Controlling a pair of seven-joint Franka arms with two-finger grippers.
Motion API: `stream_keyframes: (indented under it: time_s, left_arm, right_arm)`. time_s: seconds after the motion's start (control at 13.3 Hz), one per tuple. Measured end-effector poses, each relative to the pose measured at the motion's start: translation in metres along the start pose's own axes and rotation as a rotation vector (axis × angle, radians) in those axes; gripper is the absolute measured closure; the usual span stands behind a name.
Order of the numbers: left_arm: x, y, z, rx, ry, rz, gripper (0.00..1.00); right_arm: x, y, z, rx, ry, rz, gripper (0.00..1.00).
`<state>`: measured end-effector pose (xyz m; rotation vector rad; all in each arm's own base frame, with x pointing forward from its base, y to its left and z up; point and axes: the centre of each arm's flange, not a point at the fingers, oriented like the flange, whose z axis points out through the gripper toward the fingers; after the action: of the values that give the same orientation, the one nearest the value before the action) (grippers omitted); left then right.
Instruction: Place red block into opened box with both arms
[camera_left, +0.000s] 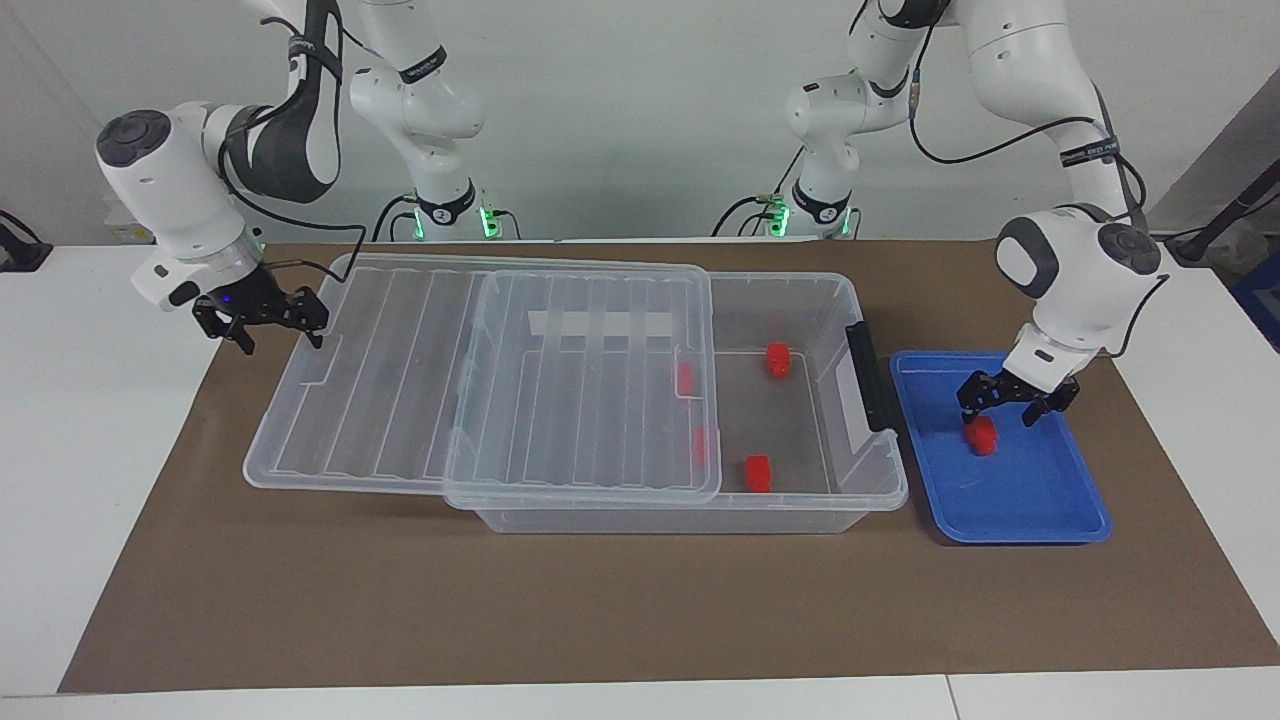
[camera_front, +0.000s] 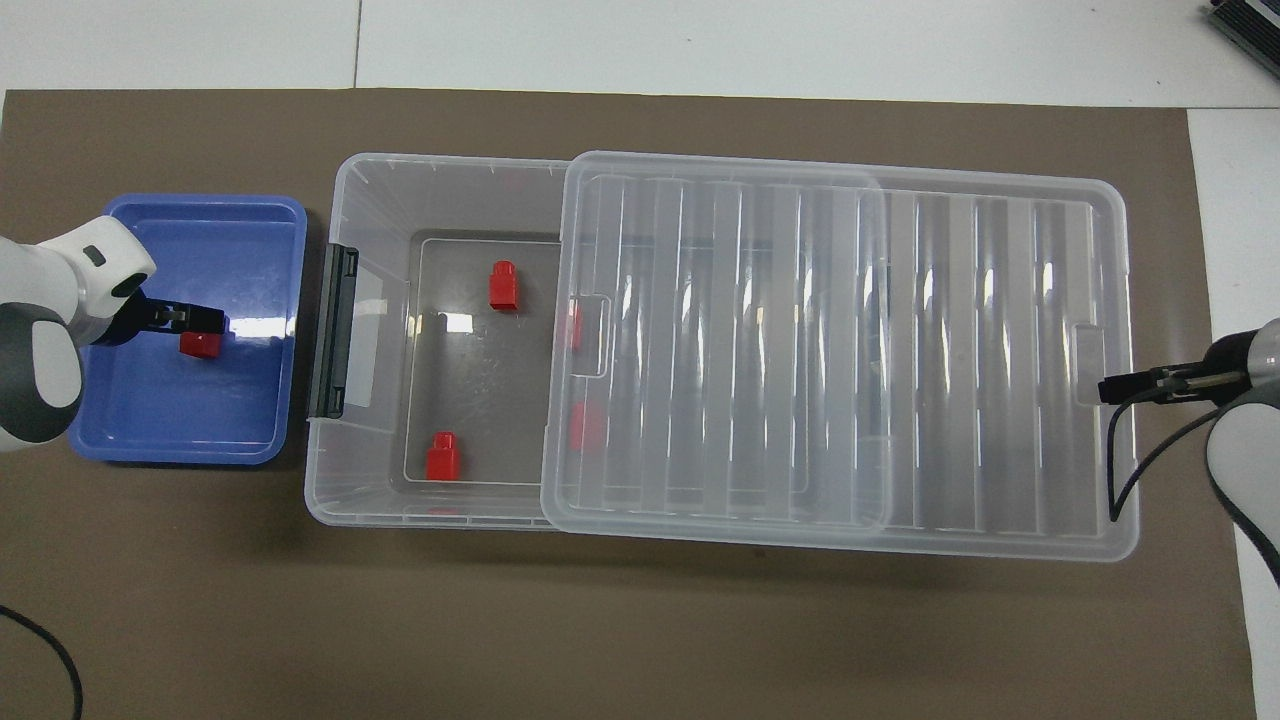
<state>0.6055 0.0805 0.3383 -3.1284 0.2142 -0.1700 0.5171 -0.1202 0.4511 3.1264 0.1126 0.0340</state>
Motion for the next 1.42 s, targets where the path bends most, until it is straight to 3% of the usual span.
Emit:
stream_keyframes:
  time_s: [0.37, 0.82, 0.9, 1.2, 1.42]
  left_arm:
    - [0.000, -0.001, 0.020, -0.002, -0.006, 0.000, 0.04]
    - [-0.013, -0.006, 0.036, 0.006, 0.011, -0.002, 0.09]
    - [-0.016, -0.005, 0.039, 0.006, 0.011, -0.001, 0.13]
    - [-0.016, -0.003, 0.037, 0.006, 0.016, 0.005, 0.66]
    - [-0.015, -0.003, 0.036, 0.005, 0.014, 0.006, 0.66]
  right_arm:
    - [0.006, -0.001, -0.016, -0.007, 0.022, 0.018, 0.00]
    - [0.029, -0.073, -0.101, -0.002, 0.029, 0.160, 0.00]
    - [0.031, -0.088, -0.115, -0.001, 0.032, 0.191, 0.00]
    - [0.033, -0.123, -0.160, 0.004, 0.044, 0.248, 0.00]
    - [0.036, -0.128, -0.187, 0.006, 0.028, 0.240, 0.00]
